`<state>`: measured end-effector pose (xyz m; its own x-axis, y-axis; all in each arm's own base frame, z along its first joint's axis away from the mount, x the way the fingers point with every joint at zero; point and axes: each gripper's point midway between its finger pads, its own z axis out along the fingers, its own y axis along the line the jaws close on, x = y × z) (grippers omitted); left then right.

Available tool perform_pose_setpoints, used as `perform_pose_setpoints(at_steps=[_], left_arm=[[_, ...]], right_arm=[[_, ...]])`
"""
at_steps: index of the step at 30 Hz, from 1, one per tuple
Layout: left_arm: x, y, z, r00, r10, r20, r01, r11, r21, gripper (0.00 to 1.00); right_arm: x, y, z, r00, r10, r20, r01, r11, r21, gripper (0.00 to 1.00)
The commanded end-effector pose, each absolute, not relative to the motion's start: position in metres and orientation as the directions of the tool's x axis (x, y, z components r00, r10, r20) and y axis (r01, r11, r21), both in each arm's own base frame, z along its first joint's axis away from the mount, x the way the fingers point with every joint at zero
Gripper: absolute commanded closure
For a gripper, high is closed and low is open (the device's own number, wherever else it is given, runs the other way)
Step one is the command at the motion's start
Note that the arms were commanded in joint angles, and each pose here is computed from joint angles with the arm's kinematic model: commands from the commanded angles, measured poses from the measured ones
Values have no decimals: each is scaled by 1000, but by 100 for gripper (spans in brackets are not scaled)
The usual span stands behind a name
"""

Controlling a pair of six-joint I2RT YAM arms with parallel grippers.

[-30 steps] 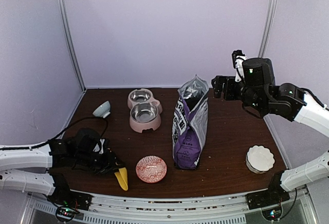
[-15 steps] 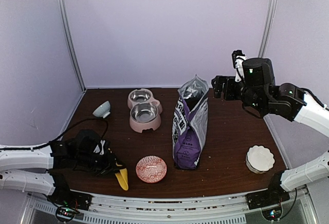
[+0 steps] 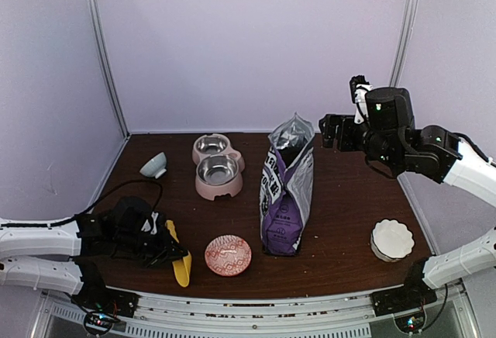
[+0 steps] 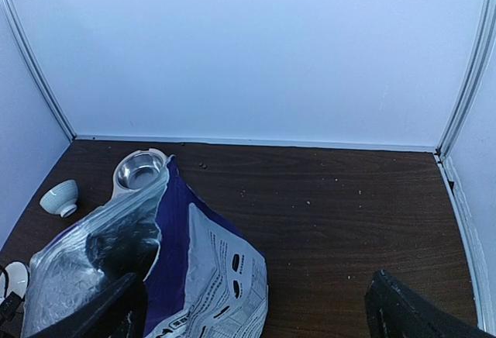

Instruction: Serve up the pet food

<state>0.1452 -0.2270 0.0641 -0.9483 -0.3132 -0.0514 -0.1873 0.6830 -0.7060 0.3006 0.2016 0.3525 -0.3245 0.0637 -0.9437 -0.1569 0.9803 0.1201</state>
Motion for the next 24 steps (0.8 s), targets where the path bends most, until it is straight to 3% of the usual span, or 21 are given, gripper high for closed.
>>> perform_pose_setpoints(at_steps=[1, 9, 13, 16, 24], left_arm=[[154, -228, 75, -932, -355, -74, -187, 646, -740, 89], [167, -230, 93, -908, -403, -112, -175, 609, -773, 99], [167, -231, 91, -910, -399, -109, -177, 613, -770, 99], [161, -230, 84, -921, -379, -91, -182, 624, -760, 96], [158, -220, 88, -933, -321, -162, -121, 705, -699, 74]], right_arm=[[300, 193, 360, -306, 88, -948, -128, 983, 132, 0], [300, 195, 360, -310, 78, -948, -142, 982, 127, 0], [298, 194, 362, -308, 75, -948, -146, 981, 125, 0], [297, 193, 362, -307, 75, -949, -149, 981, 126, 0], [296, 192, 355, -316, 76, -946, -147, 981, 128, 0]])
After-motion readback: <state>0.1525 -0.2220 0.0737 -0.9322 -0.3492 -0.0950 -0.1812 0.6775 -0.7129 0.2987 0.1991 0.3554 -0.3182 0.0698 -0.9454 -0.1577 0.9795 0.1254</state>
